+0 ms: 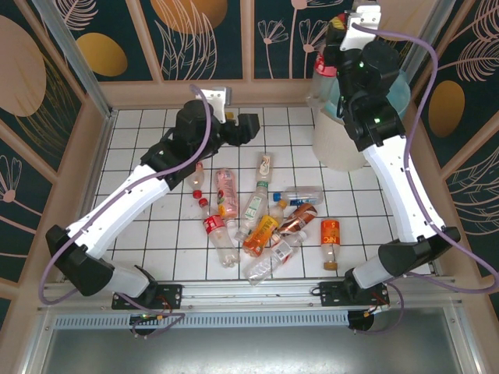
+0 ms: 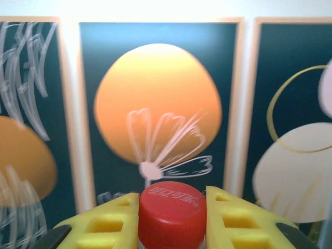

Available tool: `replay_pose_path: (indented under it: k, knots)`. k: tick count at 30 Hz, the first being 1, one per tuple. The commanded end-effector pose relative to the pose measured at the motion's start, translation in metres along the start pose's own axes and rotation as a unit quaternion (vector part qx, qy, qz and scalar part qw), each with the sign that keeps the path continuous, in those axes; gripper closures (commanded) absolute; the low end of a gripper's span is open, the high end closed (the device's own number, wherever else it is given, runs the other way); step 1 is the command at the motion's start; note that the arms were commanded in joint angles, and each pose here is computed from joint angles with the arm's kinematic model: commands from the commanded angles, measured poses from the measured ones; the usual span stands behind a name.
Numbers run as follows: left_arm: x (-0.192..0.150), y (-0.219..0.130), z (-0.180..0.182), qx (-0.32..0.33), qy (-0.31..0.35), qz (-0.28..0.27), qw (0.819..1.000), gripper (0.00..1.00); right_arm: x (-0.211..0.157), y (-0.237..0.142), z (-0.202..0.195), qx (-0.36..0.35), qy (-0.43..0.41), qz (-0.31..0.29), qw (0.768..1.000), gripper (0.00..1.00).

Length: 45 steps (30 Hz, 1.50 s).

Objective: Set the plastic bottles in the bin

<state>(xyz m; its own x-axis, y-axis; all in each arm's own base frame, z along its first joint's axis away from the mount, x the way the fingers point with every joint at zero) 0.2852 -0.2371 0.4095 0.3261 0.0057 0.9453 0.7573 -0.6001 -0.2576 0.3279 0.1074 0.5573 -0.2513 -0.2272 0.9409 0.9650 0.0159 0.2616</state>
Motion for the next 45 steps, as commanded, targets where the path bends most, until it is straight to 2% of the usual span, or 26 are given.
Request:
replay_pose_path:
  k: [1, 7, 13, 22, 31, 33, 36, 40, 41, 43, 45]
  knots:
    - [0.019, 0.000, -0.012, -0.044, 0.012, -0.036, 0.998, 0.20, 0.018, -0.006, -0.021, -0.055, -0.035, -0.118, 0.991, 1.00]
    - [0.008, 0.009, -0.010, -0.040, 0.014, -0.021, 0.999, 0.20, -0.009, 0.004, -0.035, -0.099, -0.069, -0.131, 0.984, 1.00]
    - [-0.002, 0.008, -0.007, -0.028, 0.009, -0.017, 0.999, 0.20, -0.022, 0.016, -0.038, -0.119, -0.086, -0.119, 0.982, 1.00]
    - [-0.017, 0.014, -0.002, -0.017, -0.001, 0.003, 1.000, 0.19, -0.062, 0.017, -0.052, -0.150, -0.123, -0.065, 0.979, 1.00]
    - [-0.036, 0.021, 0.003, 0.004, -0.002, 0.040, 0.999, 0.18, -0.090, 0.015, -0.082, -0.186, -0.110, 0.014, 0.976, 1.00]
    - [-0.038, 0.023, 0.003, 0.006, -0.004, 0.047, 0.999, 0.17, -0.093, 0.015, -0.086, -0.189, -0.105, 0.026, 0.976, 0.95]
    - [-0.038, 0.024, 0.003, 0.003, -0.007, 0.049, 0.999, 0.17, -0.092, 0.013, -0.091, -0.190, -0.093, 0.037, 0.977, 0.80]
    - [-0.036, 0.023, 0.003, 0.003, -0.008, 0.048, 0.999, 0.17, -0.088, 0.012, -0.098, -0.186, -0.076, 0.046, 0.978, 0.78]
    - [-0.036, 0.023, 0.003, 0.003, -0.008, 0.048, 0.999, 0.17, -0.088, 0.012, -0.100, -0.185, -0.072, 0.052, 0.979, 0.72]
    - [-0.037, 0.022, 0.003, 0.006, -0.010, 0.048, 0.999, 0.17, -0.089, 0.014, -0.103, -0.188, -0.066, 0.061, 0.978, 0.54]
    - [-0.037, 0.021, 0.003, 0.008, -0.013, 0.047, 0.999, 0.17, -0.086, 0.013, -0.103, -0.187, -0.064, 0.061, 0.978, 0.52]
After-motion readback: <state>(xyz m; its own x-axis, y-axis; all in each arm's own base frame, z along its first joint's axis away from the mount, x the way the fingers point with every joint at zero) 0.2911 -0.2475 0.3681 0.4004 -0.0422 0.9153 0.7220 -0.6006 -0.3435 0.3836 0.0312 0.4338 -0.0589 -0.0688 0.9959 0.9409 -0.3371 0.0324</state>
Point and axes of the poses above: each hand's point on the last joint's axis, 136 mm out from that joint toward the fingers, its own y axis out along the fingers, its own z axis along the line the jaws close on, x = y × z, the point moved 10 cm from there along -y, back along the fingers, and after that the axes turned 15 degrees about y, right-handed, at the moved point
